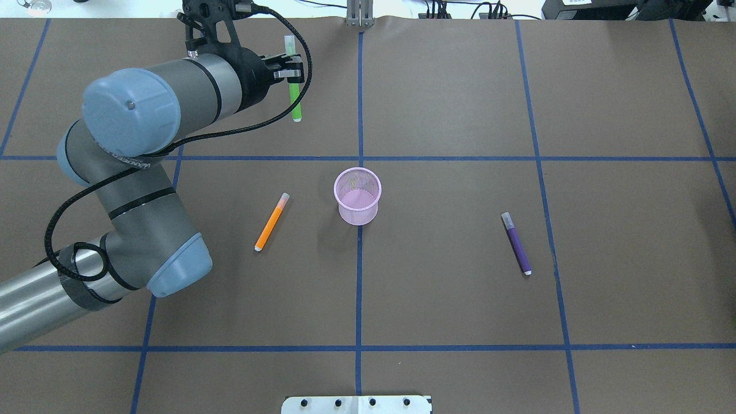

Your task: Collect pens into pen holder

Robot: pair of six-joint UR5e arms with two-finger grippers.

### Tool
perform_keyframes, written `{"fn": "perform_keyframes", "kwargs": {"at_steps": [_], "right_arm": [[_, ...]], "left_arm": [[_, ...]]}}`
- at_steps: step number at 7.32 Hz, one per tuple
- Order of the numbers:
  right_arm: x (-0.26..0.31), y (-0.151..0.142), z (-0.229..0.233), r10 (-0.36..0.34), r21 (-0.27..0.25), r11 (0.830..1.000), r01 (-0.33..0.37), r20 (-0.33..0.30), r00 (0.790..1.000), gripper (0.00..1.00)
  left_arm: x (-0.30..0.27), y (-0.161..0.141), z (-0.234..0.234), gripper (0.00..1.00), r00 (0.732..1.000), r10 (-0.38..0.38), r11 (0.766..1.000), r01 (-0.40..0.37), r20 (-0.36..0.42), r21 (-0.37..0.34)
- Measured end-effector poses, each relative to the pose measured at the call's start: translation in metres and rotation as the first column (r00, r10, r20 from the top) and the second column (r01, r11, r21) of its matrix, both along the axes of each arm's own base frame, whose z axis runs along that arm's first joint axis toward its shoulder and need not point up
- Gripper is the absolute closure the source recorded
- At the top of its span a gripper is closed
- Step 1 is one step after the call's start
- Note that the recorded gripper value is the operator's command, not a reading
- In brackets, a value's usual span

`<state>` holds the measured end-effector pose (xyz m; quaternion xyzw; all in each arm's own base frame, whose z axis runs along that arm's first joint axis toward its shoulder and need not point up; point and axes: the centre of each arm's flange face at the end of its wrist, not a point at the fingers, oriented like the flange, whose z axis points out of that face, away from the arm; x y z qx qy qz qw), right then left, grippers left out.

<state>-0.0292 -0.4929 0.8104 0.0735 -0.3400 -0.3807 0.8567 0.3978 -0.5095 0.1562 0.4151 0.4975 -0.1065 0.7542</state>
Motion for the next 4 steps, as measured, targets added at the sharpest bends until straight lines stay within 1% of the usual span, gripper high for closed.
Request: {"fn": "perform_keyframes", "kwargs": {"at_steps": [2,3,4], "right_arm": [[0.0,-0.008,-0.017,0.011,0.024,1.0,-0.011,0.019,1.0,1.0],[0.003,-0.017,-0.038,0.039,0.032,0.999,-0.041,0.041,0.998,1.0],[0.005,-0.025,-0.061,0.107,0.006,0.994,-0.108,0.057,0.993,1.0]], "left_arm": [[-0.001,0.001,0.0,1.0,1.0,0.0,1.0,0.0,-0.001,0.001],[-0.001,0.002,-0.001,1.0,1.0,0.0,1.0,0.0,-0.004,0.005],[0.003,0.007,-0.004,1.0,1.0,0.0,1.0,0.0,-0.01,0.012]]}}
